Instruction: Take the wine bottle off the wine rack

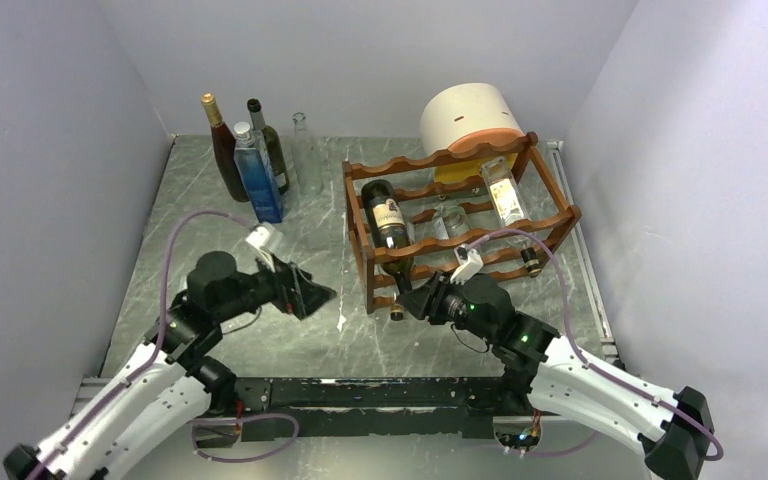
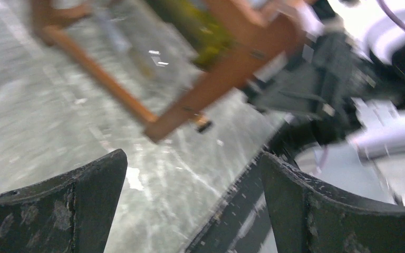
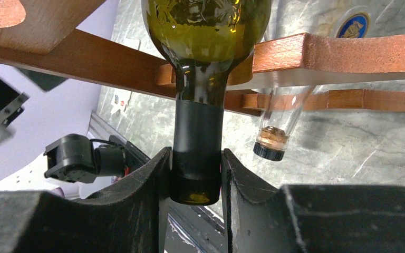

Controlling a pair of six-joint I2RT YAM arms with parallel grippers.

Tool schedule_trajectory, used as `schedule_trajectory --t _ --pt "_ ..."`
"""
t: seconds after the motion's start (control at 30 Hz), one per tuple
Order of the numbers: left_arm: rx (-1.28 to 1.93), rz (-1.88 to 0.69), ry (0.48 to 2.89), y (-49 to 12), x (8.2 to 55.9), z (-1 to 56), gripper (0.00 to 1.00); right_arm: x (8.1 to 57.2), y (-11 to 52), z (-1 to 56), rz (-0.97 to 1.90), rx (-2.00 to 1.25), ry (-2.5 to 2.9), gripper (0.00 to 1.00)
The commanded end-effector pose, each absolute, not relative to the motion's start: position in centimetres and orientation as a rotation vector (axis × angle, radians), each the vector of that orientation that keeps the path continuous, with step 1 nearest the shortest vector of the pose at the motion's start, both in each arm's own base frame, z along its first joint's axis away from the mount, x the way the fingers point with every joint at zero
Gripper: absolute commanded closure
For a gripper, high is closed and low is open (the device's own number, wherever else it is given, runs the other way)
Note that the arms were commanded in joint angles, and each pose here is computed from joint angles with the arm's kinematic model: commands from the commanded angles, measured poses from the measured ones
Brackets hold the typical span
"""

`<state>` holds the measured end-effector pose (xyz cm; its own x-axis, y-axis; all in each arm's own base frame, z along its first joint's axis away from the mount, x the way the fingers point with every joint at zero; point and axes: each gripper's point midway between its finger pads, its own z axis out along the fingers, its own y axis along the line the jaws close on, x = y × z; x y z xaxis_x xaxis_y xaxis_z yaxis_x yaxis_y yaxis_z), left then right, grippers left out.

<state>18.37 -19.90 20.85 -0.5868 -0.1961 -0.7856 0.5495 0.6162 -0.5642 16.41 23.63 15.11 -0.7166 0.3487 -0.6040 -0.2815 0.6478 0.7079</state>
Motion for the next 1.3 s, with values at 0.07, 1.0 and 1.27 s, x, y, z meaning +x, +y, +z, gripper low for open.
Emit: schedule_trajectory --t 0.07,1.0,1.27 --pt "0.522 -0.974 1.839 -25.8 16.9 23.3 0.04 15.4 23.4 13.9 1.071 0.034 2.165 1.00" --pt "0.229 -0.687 1.877 -29.1 23.7 21.1 0.49 13.8 24.4 15.1 1.124 -0.074 2.236 1.00" --pt "0.181 -0.664 1.911 -28.3 25.5 20.4 0.49 12.5 22.7 15.6 1.085 -0.032 2.308 1.00"
